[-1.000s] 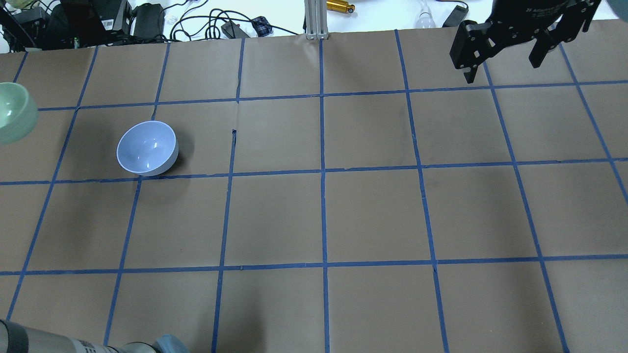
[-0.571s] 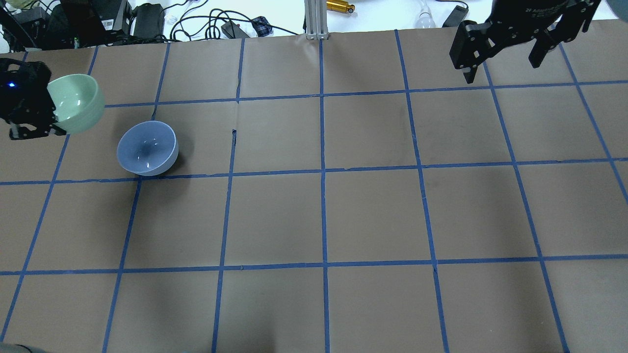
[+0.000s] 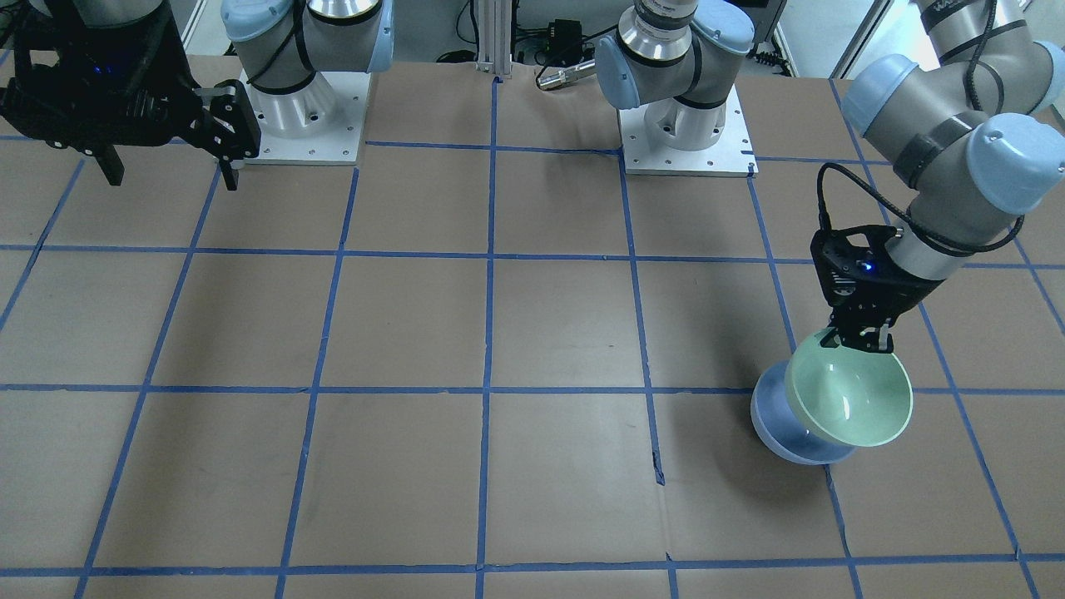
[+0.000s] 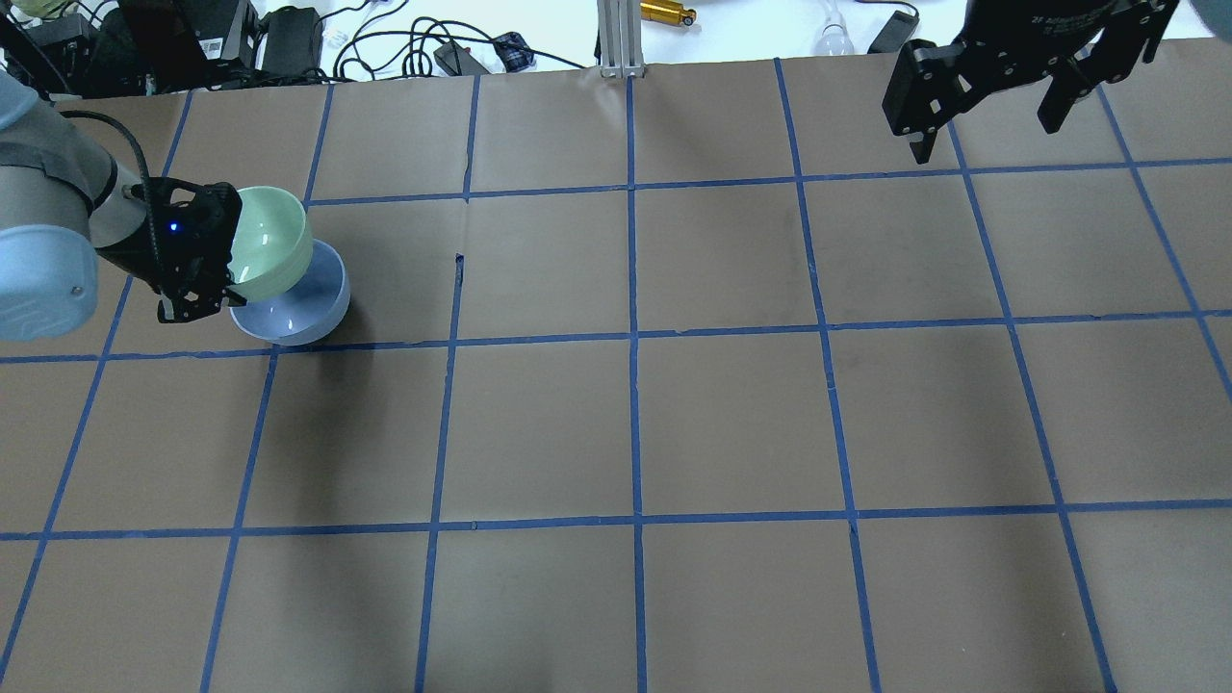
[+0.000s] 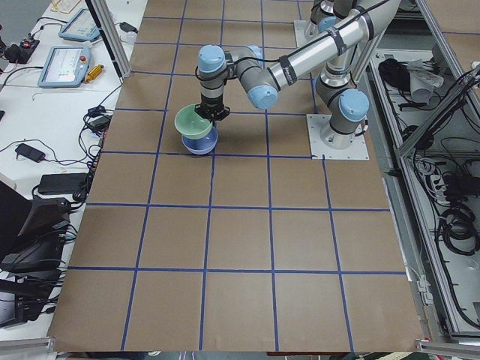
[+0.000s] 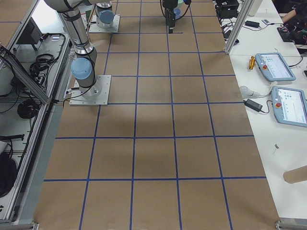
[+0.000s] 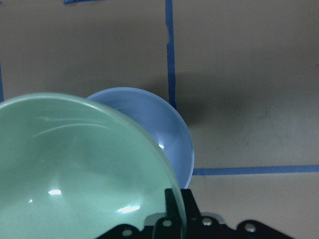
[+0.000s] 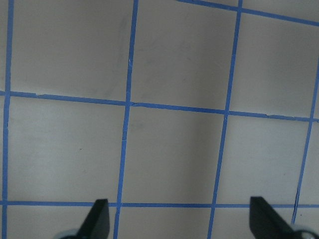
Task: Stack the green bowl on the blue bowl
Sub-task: 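Lower the green bowl into the blue bowl and open the left gripper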
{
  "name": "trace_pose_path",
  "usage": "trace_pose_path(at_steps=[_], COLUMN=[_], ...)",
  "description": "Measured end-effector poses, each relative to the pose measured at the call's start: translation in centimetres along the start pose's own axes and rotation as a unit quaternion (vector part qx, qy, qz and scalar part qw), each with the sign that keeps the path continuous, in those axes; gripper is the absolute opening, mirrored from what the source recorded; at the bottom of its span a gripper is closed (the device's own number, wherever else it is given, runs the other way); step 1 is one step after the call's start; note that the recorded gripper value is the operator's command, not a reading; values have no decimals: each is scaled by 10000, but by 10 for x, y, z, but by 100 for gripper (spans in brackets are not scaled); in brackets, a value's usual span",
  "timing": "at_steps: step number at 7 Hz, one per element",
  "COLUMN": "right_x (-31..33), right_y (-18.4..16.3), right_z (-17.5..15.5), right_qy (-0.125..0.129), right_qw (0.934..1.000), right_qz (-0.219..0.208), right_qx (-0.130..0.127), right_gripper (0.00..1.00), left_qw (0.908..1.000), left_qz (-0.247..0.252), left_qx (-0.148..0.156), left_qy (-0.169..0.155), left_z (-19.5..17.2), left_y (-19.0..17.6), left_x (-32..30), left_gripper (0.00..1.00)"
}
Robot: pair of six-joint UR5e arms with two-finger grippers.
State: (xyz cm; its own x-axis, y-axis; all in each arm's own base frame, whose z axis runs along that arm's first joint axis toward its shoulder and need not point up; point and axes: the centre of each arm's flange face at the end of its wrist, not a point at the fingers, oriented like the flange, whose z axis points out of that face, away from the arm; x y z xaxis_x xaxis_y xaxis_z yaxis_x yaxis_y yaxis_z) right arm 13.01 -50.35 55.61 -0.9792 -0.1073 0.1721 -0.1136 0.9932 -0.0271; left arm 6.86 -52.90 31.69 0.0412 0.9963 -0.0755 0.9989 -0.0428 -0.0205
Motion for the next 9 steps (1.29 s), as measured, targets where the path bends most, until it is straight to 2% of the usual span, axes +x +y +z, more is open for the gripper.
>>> trace_pose_path(at_steps=[2,3,4,6,7,9], right_x=[0,0,0,0,0,0], right_y=[0,0,0,0,0,0], right_z=[0,0,0,0,0,0], right_qy=[0,0,0,0,0,0], right_qw=[10000,10000,10000,10000,10000,10000], right_qz=[1,-2,-4,-3,-2,-2], right_qx=[0,0,1,1,0,0], right_gripper=[100,100,100,100,100,100], left_qw=[10000,10000,10000,9999,9999,9998], left_qz=[9,-22,-60,-108,-131,-168], left_qx=[-8,-15,-13,44,67,63], left_qy=[-4,-3,5,46,77,68], left_z=[12,15,17,22,26,25], left_y=[1,3,5,4,3,2], left_x=[1,1,2,4,6,8], left_gripper=[0,11,50,86,99,99])
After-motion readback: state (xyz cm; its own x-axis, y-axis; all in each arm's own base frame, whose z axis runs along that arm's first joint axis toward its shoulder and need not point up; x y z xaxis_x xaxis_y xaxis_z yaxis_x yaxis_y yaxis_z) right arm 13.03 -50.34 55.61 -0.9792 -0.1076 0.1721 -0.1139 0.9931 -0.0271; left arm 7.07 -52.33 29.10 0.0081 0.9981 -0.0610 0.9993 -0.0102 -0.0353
